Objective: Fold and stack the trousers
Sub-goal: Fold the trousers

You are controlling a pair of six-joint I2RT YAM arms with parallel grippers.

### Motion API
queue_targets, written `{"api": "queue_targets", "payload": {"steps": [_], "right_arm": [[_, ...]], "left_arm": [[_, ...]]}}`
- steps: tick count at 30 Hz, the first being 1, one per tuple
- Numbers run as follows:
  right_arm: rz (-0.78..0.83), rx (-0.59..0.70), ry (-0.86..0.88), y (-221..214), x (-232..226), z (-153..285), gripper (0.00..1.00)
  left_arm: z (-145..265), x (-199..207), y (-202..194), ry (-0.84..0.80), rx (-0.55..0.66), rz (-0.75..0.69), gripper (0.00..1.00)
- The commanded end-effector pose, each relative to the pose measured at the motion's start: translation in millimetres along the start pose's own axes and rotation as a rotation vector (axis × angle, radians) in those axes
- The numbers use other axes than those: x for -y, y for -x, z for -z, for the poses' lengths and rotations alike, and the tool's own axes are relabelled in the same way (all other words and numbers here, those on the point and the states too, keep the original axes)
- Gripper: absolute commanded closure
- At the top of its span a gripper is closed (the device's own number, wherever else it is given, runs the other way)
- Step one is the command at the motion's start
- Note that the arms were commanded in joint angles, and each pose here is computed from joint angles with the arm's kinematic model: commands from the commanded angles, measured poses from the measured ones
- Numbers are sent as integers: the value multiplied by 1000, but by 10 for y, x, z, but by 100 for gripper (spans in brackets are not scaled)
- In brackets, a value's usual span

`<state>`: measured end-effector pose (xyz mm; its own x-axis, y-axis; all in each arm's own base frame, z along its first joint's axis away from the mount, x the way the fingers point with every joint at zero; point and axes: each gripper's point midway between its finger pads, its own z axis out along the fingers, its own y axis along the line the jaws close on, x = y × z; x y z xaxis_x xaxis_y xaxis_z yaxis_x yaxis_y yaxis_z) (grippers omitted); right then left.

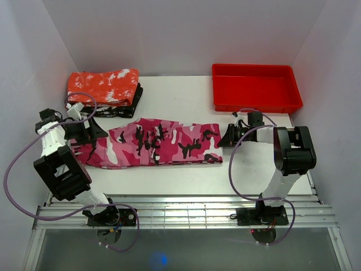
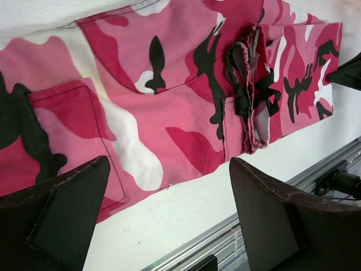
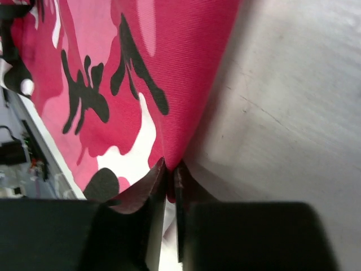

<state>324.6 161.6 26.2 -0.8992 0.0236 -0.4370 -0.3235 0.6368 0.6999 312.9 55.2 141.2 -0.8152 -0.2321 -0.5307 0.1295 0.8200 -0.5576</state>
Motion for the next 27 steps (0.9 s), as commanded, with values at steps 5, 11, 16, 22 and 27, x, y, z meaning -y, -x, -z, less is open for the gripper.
{"api": "queue_targets", "payload": {"steps": [5, 11, 16, 22, 27], "right_arm": [[-98, 27, -17, 8, 205, 492, 92], [-32, 117, -143, 155, 502, 1467, 92], [-25, 182, -188, 262, 446, 2138, 92], [-5, 260, -78, 424, 59, 2152, 92], [-19, 294, -13, 597, -193, 2089, 92]], "left_arm": [[153, 19, 131, -8, 49, -41, 2], [117, -134, -65, 35, 19, -40, 16], [10, -52, -307, -21, 8, -25, 17], [-246, 52, -507, -110, -24, 6, 16], [-555, 334, -592, -206, -61, -1, 15]]}}
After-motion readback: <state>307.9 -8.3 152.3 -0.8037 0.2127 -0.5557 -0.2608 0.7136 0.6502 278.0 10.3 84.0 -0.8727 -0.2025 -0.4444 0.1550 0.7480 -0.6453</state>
